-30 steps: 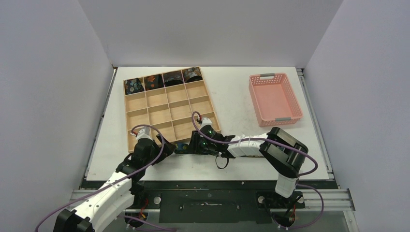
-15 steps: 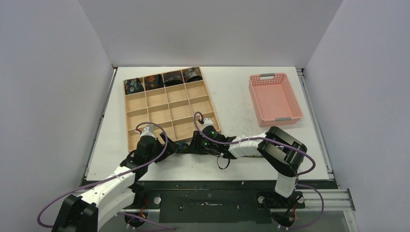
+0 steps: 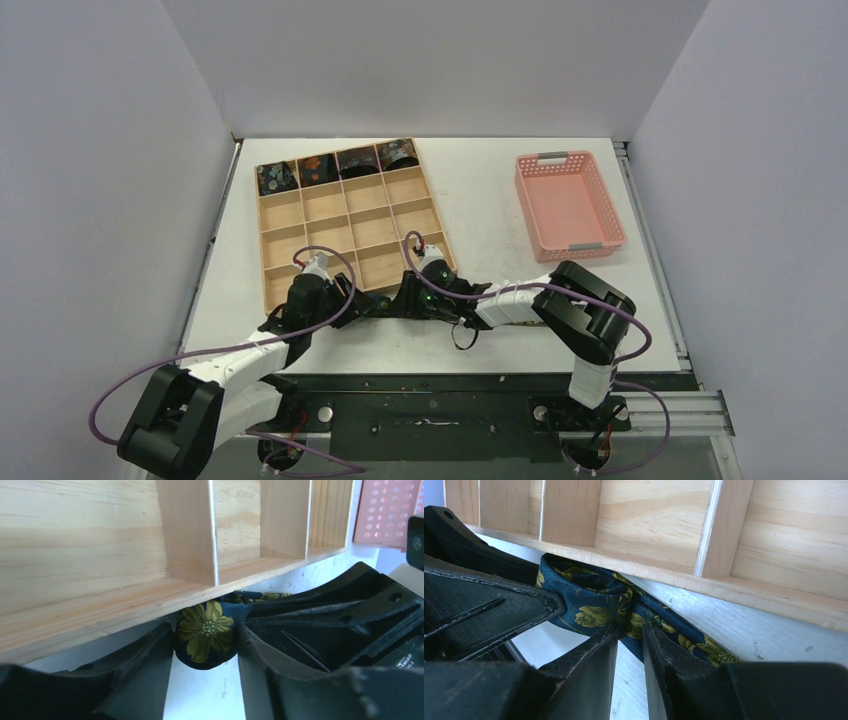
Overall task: Roll the ties
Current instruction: Pick up the tie at the center of the board.
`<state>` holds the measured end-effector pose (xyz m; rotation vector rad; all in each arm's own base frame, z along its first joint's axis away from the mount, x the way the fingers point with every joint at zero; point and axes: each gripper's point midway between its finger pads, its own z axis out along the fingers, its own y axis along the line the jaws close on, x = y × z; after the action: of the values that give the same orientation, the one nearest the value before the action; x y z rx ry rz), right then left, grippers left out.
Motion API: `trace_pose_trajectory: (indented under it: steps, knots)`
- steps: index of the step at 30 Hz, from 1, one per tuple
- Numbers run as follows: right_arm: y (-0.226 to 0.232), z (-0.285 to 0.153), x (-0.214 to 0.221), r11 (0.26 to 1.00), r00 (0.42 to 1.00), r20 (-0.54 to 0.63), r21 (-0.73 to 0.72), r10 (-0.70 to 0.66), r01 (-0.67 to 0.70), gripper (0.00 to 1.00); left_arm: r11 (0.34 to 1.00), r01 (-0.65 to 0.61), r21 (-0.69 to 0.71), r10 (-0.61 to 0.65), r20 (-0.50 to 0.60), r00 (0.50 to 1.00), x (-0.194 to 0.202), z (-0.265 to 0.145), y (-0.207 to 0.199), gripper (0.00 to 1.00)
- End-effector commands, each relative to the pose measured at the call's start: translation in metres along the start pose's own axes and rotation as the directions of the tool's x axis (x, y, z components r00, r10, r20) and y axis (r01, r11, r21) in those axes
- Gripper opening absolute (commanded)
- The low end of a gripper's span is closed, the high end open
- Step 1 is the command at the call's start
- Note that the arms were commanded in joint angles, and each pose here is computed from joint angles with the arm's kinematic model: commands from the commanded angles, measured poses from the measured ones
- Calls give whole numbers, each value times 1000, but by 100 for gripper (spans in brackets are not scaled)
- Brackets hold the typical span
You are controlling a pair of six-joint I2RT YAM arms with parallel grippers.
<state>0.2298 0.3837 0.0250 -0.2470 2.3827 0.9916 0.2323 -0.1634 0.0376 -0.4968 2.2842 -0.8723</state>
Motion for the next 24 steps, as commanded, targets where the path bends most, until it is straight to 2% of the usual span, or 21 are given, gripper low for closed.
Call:
trace_pose_trajectory:
  steps: [1, 5, 12, 18, 24]
  knots:
    - [-24, -2, 17, 998, 999, -49, 59, -9, 12, 27, 990, -26, 136, 20, 42, 999, -19, 2, -36, 42]
    - [-22, -4, 14, 999, 999, -42, 49, -9, 11, 26, 989, -33, 143, 26, 47, 999, -18, 0, -36, 30]
    - [-11, -18, 2, 999, 1000, -11, 37, -5, 6, 27, 989, -70, 127, 65, 38, 997, -18, -4, -36, 0]
    - [-20, -58, -21, 990, 994, 89, 136, -56, 43, 30, 991, -110, -71, 113, 41, 993, -25, -18, -10, 0]
    - [-43, -108, -27, 966, 980, 161, 246, -116, 74, 29, 939, -200, -279, 217, 30, 976, -30, -38, 11, 0]
